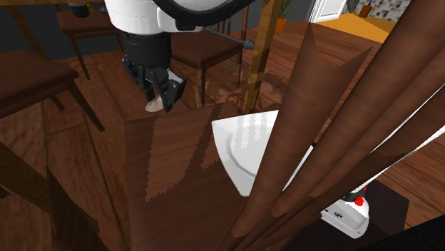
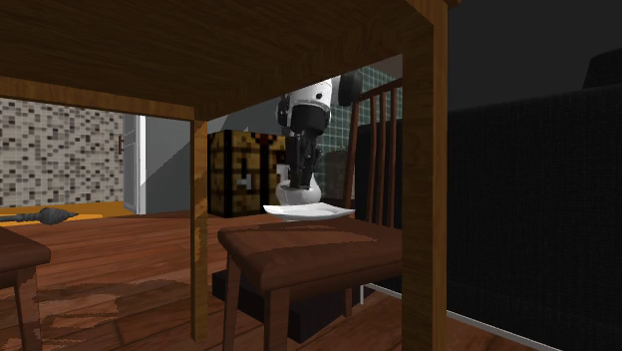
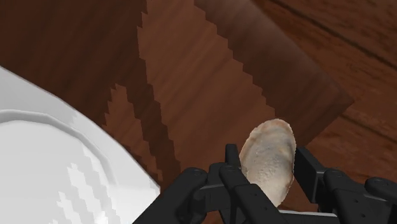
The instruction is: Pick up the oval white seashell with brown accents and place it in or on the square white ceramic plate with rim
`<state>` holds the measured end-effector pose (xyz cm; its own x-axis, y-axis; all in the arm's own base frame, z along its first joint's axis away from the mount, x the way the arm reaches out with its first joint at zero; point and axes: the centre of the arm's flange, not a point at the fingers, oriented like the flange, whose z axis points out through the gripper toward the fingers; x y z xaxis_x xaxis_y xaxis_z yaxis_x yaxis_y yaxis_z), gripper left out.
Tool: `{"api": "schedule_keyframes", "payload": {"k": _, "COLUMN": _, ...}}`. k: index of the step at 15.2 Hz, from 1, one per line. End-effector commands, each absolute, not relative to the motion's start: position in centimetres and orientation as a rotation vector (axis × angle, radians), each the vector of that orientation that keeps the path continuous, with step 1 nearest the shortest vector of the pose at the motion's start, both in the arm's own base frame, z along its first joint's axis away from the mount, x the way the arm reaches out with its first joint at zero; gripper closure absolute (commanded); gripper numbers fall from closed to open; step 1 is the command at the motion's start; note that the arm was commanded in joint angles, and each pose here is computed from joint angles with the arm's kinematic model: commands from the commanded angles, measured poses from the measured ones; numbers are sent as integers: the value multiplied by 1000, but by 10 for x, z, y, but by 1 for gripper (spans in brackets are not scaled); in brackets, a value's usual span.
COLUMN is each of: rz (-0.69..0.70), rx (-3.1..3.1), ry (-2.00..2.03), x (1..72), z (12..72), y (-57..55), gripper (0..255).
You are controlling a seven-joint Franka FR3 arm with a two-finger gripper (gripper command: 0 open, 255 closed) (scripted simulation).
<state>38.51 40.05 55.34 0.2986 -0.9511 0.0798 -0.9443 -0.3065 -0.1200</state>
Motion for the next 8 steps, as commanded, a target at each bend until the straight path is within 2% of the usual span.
{"api": "schedule_keyframes", "payload": {"k": 1, "rz": -204, "rx": -2486, "ry": 1819, "x": 365, "z": 556, "y": 382, "gripper": 255}}
{"api": "schedule_keyframes", "payload": {"k": 8, "rz": -204, "rx": -2486, "ry": 1819, "x": 290, "z": 559, "y": 328, "gripper": 255}}
